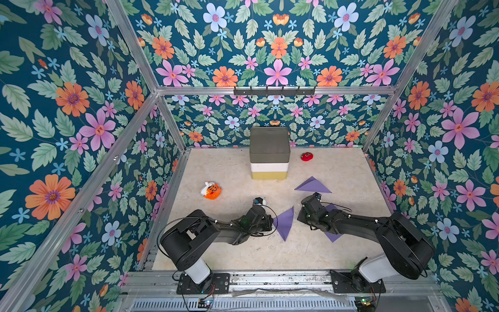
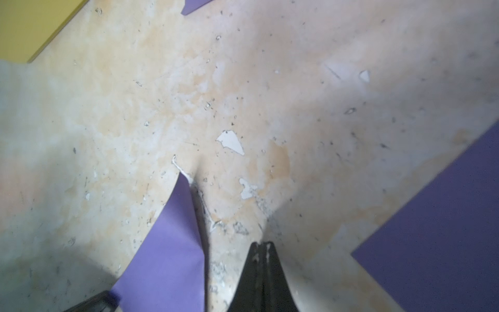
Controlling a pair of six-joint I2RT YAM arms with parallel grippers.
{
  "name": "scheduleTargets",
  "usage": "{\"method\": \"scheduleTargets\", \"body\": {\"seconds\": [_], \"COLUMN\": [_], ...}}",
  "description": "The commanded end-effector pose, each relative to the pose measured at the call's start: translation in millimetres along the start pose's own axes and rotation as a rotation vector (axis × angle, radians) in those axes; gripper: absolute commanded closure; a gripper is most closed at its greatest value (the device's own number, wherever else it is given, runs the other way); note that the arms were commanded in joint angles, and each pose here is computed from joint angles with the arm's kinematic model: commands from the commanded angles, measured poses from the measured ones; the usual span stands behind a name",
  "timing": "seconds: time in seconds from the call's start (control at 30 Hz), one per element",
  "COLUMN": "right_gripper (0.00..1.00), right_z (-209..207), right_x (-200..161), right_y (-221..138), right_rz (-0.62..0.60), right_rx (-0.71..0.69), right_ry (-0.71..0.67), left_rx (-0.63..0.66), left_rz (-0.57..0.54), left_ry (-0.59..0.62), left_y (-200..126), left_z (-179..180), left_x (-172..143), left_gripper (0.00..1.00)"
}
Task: Fold the square paper diagonally
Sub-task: Fold the paper at the center of the board.
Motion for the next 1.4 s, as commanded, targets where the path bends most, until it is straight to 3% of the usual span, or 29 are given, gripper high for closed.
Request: {"method": "scheduleTargets", "body": {"seconds": [0.0,0.17,0.4,0.8,1.07,1.2,1.37], "right_gripper": [0.97,0.96,0.96,0.98,0.98,0.98,0.97], "right_z": [16.1,38.0,41.5,8.5,-15.8,-2.4,27.9], "right_x": [3.3,10.4,11.4,4.0,12.7,20.2,22.4], "right_y": [-8.3,-12.5,4.4,33.0,28.8,16.9,10.8], "right_rz": [0.017,-0.002,0.007,0.015,-0.005,-0.017,0.012], "right_rx": [0.127,0.299,0.276,0.014,-0.113,-0.016,0.261], "right_ry": [-0.029,0.005,0.006,-0.022,-0.024,-0.020,-0.002], "left_rx": [0.280,0.281,0.279,0.283,0.285,0.282,0.278], "left_rz": [0.200,0.200,0.200,0.204,0.207,0.201,0.198], "left_ry": [-0.010,-0.010,-0.012,-0.009,-0.008,-0.004,-0.004], "left_y": [-7.5,-7.7,-7.3,-7.4,-9.2,-9.3,-8.5], "left_z": [48.5,48.4,47.9,48.7,49.2,48.0,46.5], "left_x": [-37.6,-37.5,-36.9,-37.9,-38.6,-37.7,-36.1], "left_gripper": [1.00,1.00,1.00,1.00,1.00,1.00,1.00]}}
Point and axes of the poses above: each gripper's point midway between its finger pads, its own y axis out along the fingers, its own z axis along the line the jaws close on, x = y × z, the point moved 8 cm from there along -y, back along the fingers, and after that the axes turned 4 degrees about -y, right-handed, at the moved point
